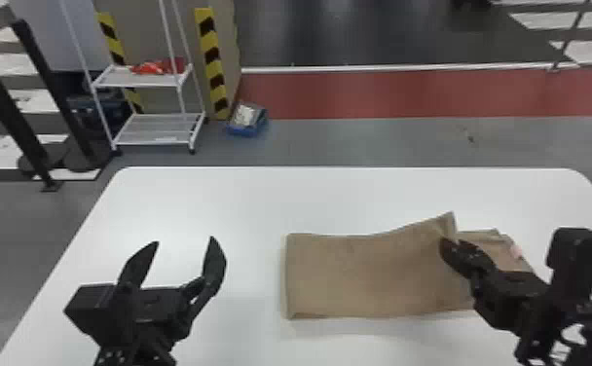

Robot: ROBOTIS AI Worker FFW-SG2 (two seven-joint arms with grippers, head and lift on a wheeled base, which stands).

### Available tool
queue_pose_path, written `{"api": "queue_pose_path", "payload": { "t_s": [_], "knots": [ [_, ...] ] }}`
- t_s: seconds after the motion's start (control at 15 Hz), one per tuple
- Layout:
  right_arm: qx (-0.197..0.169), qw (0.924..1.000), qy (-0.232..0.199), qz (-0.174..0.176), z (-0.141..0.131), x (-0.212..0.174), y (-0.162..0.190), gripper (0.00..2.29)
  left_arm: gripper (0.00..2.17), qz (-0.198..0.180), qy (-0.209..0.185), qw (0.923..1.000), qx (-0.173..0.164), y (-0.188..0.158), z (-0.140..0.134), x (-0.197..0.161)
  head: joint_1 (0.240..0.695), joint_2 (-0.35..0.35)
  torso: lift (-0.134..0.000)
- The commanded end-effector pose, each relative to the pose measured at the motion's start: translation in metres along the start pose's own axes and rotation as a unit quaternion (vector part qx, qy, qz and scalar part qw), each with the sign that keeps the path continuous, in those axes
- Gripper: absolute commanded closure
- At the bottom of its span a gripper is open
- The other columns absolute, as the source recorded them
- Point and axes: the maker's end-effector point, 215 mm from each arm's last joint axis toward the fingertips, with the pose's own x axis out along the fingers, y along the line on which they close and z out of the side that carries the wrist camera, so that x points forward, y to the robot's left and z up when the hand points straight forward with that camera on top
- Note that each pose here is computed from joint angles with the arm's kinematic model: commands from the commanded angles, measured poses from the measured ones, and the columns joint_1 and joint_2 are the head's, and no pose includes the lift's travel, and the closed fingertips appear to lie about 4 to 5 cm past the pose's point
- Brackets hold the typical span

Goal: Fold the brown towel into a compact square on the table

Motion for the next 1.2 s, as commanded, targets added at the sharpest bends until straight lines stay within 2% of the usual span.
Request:
{"api": "queue_pose_path", "payload": {
  "t_s": [0.0, 0.13, 0.2, 0.33, 0.4, 0.6, 0.73, 0.87, 1.0, 1.13],
  "knots": [
    [0.011, 0.9998, 0.010, -0.010, -0.011, 0.002, -0.014, 1.68, 0.04, 0.001, 0.002, 1.0000, -0.001, 0.001, -0.002, 0.000, 0.695, 0.046, -0.114],
    [0.008, 0.9998, 0.014, -0.014, -0.010, 0.010, -0.020, 1.68, 0.04, -0.004, 0.001, 1.0000, -0.004, -0.004, -0.002, 0.001, 0.695, 0.030, -0.114],
    [0.019, 0.9996, 0.018, -0.014, -0.010, 0.007, -0.026, 1.68, 0.04, -0.005, 0.002, 1.0000, -0.004, -0.005, -0.003, 0.001, 0.695, 0.026, -0.114],
    [0.042, 0.9988, -0.002, -0.023, 0.020, -0.010, -0.045, 1.68, 0.04, -0.003, 0.005, 1.0000, -0.003, -0.001, -0.005, -0.001, 0.695, 0.017, -0.114],
    [0.054, 0.9981, -0.003, -0.029, 0.023, -0.016, -0.055, 1.68, 0.04, -0.002, 0.006, 1.0000, -0.002, 0.001, -0.007, -0.001, 0.695, 0.008, -0.114],
    [0.066, 0.9966, 0.018, -0.045, 0.003, -0.008, -0.075, 1.68, 0.04, -0.005, 0.009, 0.9999, -0.004, -0.001, -0.010, 0.000, 0.695, -0.033, -0.114],
    [0.067, 0.9965, 0.013, -0.048, 0.011, 0.000, -0.081, 1.68, 0.04, -0.008, 0.009, 0.9999, -0.006, -0.004, -0.011, 0.000, 0.695, -0.046, -0.114],
    [0.086, 0.9948, 0.016, -0.051, 0.018, -0.006, -0.097, 1.68, 0.04, -0.008, 0.009, 0.9999, -0.005, -0.003, -0.011, 0.000, 0.695, -0.054, -0.114],
    [0.101, 0.9921, 0.006, -0.075, 0.037, -0.014, -0.126, 1.68, 0.04, -0.006, 0.011, 0.9999, -0.003, -0.001, -0.013, 0.000, 0.695, -0.070, -0.114],
    [0.111, 0.9906, 0.021, -0.077, 0.026, -0.011, -0.130, 1.68, 0.04, -0.008, 0.013, 0.9999, -0.005, -0.004, -0.015, 0.001, 0.695, -0.095, -0.114]
  ]
}}
